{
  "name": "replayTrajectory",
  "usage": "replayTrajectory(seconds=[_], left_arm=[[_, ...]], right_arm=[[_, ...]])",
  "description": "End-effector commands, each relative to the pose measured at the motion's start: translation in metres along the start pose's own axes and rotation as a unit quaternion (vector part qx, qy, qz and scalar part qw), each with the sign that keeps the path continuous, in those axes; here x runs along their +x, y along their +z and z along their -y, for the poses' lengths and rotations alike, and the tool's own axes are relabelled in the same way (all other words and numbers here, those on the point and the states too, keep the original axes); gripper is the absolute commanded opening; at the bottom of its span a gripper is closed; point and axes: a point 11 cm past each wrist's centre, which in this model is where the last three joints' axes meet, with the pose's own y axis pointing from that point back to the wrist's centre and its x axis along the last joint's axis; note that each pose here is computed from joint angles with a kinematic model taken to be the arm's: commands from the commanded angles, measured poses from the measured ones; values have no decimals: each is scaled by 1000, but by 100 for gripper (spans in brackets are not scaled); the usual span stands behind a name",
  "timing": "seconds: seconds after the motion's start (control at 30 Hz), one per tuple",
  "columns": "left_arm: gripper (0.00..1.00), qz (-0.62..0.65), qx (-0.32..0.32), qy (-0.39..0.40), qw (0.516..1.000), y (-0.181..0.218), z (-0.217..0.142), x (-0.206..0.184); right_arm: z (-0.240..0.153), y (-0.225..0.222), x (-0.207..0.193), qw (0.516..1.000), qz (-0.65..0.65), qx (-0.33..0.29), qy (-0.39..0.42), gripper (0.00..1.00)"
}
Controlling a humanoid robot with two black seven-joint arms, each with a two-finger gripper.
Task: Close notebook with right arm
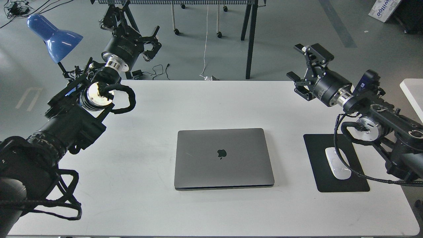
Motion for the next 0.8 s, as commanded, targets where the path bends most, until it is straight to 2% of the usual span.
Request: replayTrajectory(seconds=[0.0,0.2,0.33,0.47,0.77], left_arm=[[100,0,0,0,1000,0,0,0],[100,0,0,0,1000,0,0,0],[100,-1,-2,1,1000,0,0,0],[100,0,-1,0,1000,0,0,0],[100,0,-2,0,1000,1,0,0]], right_arm=[[-3,-24,26,995,65,56,49,100],[-7,-30,41,972,195,95,90,100],[-9,-6,58,948,267,96,142,100],[-3,13,51,941,286,91,154,100],[6,-1,43,947,280,97,125,100]])
